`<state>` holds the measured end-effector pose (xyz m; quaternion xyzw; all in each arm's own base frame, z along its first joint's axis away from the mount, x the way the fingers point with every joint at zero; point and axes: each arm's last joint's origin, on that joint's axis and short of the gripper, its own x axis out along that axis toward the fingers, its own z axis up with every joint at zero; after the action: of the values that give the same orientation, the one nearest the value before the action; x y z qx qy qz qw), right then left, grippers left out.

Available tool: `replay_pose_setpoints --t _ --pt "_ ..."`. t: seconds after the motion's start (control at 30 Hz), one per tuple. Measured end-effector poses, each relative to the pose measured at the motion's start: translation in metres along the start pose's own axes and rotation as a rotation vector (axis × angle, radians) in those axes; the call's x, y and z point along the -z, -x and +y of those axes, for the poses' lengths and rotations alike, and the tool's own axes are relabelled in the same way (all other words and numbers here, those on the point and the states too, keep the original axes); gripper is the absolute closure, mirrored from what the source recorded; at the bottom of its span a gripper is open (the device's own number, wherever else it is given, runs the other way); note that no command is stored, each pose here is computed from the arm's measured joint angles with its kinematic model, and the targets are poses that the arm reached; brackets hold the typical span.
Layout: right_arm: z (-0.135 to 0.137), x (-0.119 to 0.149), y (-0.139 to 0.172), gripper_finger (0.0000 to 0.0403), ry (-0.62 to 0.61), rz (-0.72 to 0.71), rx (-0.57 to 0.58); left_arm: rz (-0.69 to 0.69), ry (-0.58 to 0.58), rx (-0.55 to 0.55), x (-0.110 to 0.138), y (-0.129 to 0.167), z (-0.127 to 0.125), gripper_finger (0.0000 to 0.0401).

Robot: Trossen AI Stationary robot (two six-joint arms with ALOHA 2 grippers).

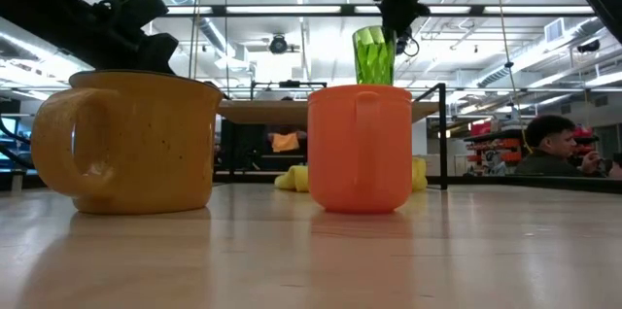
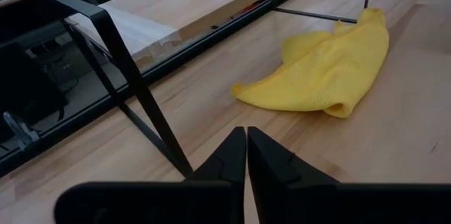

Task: Stack small to large cups/mugs on shelf
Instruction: Put the green cup on the shelf, then put the yellow mug on the shelf

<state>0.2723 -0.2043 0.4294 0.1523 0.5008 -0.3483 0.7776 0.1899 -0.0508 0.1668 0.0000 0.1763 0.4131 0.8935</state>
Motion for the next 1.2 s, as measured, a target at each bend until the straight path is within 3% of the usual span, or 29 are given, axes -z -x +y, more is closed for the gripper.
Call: replay_pose_setpoints --t 0.3,0.57,0.9,1.2 --pt "-0.012 0.02 0.049 0.0298 -0.062 -0.122 0.072 0.0 0.0 0.0 0.0 0.0 0.0 0.0386" --pt "-0.004 0.051 0.104 0.0298 -0.16 -0.262 -0.001 0.0 0.0 0.0 0.0 0.0 0.0 0.0379" --pt "0.041 0.115 0.163 0.0298 -0.061 -0.399 -0.14 0.046 0.0 0.057 0.001 0.0 -0.002 0.0386" --pt "0.073 0.183 0.162 0.0298 0.067 -0.364 -0.219 0.074 0.025 0.091 0.002 0.0 -0.003 0.0377"
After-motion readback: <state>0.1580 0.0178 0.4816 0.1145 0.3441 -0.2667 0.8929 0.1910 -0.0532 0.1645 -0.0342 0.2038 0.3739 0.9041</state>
